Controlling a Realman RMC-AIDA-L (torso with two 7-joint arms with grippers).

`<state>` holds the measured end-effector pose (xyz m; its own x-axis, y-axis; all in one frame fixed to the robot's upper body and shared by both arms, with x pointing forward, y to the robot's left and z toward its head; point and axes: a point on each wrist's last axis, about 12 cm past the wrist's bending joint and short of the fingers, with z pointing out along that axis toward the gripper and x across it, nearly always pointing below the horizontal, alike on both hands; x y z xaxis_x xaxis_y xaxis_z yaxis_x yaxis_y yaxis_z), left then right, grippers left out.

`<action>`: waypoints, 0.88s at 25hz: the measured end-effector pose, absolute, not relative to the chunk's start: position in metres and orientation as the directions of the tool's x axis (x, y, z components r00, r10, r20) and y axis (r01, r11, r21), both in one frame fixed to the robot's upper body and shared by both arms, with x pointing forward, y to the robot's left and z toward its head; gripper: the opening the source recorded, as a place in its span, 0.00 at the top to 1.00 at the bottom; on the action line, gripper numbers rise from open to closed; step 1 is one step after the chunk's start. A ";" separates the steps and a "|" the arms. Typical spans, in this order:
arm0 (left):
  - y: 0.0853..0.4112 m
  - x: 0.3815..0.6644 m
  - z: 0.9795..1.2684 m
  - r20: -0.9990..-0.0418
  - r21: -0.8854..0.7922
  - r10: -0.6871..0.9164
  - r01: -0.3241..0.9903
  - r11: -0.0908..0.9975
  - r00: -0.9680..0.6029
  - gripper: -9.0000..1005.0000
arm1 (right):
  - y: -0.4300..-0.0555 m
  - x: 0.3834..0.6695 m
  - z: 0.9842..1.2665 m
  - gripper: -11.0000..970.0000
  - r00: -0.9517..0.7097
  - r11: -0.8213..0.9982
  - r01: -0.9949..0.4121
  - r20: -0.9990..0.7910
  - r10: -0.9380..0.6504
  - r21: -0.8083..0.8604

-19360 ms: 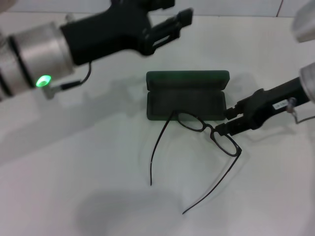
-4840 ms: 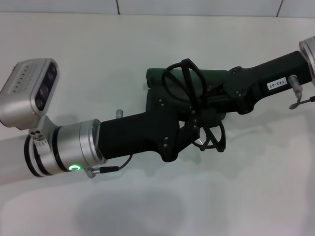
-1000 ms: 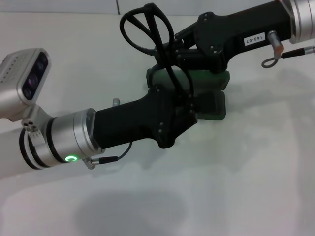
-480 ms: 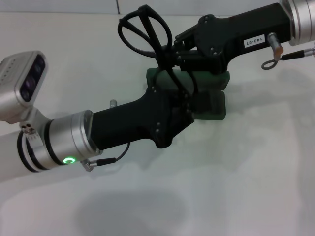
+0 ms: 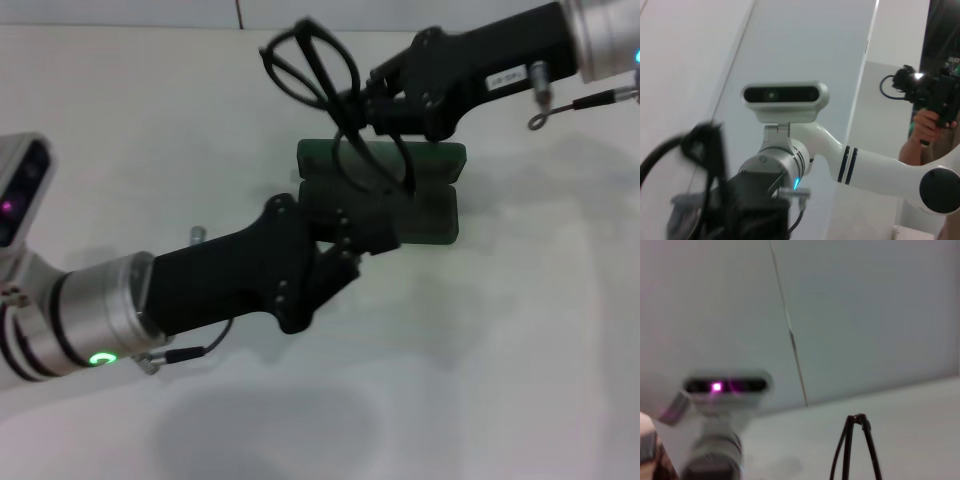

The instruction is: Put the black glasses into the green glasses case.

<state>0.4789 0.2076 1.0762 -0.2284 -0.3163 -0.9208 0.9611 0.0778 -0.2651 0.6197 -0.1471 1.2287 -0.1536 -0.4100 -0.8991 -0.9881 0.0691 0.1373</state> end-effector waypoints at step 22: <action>0.245 0.445 1.055 -0.926 -0.268 -0.333 0.932 0.243 -0.179 0.96 | -0.041 0.636 1.187 0.88 -0.063 0.123 -0.982 -0.363 -0.930 -0.144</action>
